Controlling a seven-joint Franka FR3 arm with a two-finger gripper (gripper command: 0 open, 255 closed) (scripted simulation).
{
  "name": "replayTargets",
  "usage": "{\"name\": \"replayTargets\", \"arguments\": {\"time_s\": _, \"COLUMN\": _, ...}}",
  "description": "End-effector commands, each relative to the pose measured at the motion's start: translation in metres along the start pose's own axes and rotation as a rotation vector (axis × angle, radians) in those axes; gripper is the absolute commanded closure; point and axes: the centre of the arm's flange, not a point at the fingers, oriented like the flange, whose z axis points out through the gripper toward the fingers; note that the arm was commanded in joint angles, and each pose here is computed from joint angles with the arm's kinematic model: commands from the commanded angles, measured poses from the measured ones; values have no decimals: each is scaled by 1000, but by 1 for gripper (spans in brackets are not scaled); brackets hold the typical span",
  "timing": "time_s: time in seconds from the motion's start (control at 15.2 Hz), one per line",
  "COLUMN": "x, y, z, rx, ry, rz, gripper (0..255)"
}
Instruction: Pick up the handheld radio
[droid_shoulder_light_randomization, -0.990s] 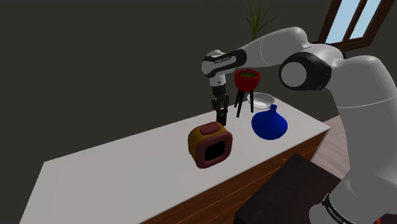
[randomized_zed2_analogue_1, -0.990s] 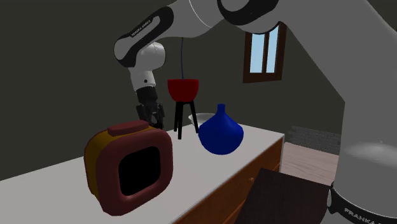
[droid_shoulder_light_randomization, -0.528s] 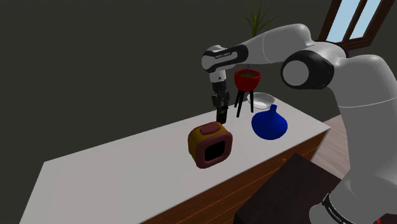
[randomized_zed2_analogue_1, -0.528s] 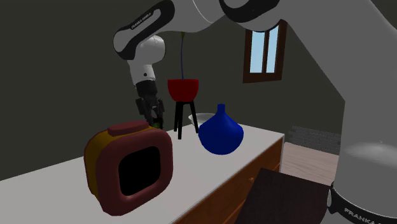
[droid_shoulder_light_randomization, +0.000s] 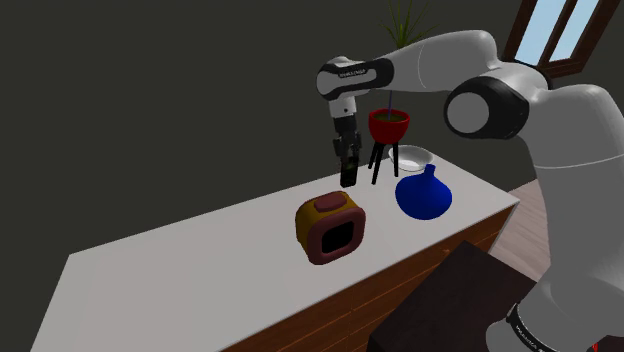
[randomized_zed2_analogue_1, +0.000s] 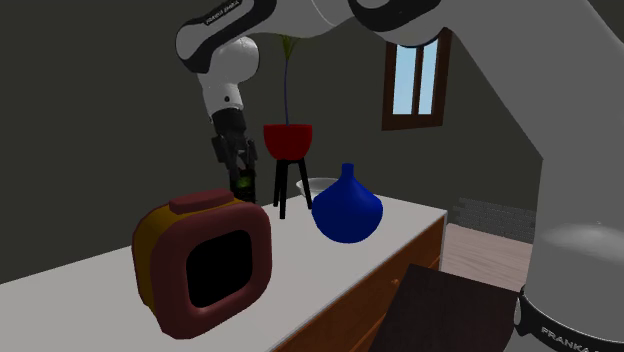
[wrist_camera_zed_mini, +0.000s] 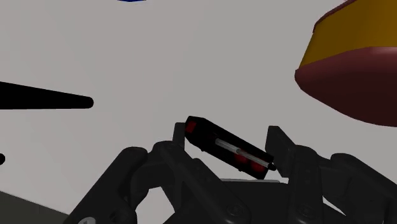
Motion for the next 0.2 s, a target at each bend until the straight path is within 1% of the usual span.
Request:
{"name": "replayTargets", "arguments": {"time_s": 0.0, "x": -5, "y": -3, "z": -10, "rx": 0, "ry": 0, "rz": 0, "gripper": 255}}
{"name": "replayTargets", "arguments": {"time_s": 0.13, "x": -5, "y": -3, "z": -11, "rx": 0, "ry": 0, "rz": 0, "gripper": 255}}
